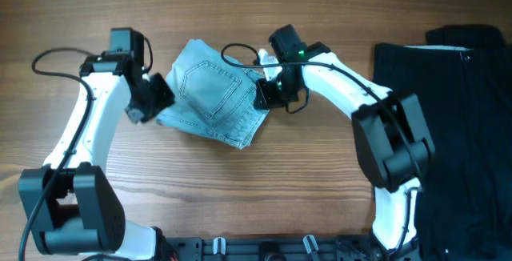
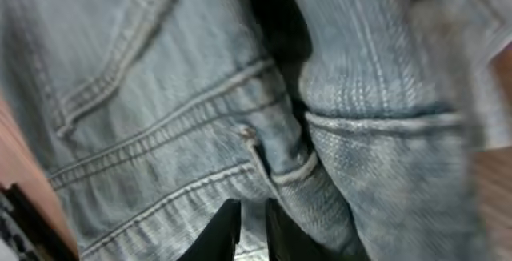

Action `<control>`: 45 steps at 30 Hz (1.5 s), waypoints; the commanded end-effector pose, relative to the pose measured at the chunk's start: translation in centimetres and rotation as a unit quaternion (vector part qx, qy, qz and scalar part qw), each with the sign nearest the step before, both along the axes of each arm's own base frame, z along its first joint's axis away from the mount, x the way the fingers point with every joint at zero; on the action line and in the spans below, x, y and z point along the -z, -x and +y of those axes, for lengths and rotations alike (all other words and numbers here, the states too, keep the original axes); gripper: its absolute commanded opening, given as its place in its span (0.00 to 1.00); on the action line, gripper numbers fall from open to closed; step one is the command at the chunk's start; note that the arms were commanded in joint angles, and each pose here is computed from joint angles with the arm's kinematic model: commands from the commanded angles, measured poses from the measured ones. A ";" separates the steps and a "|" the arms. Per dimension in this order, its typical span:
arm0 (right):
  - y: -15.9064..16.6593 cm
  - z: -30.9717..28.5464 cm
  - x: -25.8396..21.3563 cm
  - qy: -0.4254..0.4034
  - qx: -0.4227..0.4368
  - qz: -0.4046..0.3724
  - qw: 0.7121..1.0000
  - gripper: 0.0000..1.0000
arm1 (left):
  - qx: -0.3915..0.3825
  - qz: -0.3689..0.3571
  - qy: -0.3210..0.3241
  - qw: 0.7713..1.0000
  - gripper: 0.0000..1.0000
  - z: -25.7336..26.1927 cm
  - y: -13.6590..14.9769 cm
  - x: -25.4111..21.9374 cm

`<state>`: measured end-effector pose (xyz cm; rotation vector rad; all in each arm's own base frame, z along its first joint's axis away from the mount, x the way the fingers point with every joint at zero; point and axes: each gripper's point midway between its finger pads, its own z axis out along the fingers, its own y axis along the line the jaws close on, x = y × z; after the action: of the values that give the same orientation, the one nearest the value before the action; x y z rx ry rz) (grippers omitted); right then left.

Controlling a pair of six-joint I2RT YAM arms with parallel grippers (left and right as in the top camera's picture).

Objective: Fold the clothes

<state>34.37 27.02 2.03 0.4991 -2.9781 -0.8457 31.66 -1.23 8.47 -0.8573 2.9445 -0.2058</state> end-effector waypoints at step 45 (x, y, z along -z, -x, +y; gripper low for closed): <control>-3.8 -4.8 -18.2 -0.075 0.067 -0.181 0.978 0.15 | -0.235 -0.296 0.067 0.923 0.04 9.2 -7.4 1.9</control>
<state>38.05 22.13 20.20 0.4780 -3.3196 -1.1186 38.53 2.01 7.10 -1.1185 2.2248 -0.7696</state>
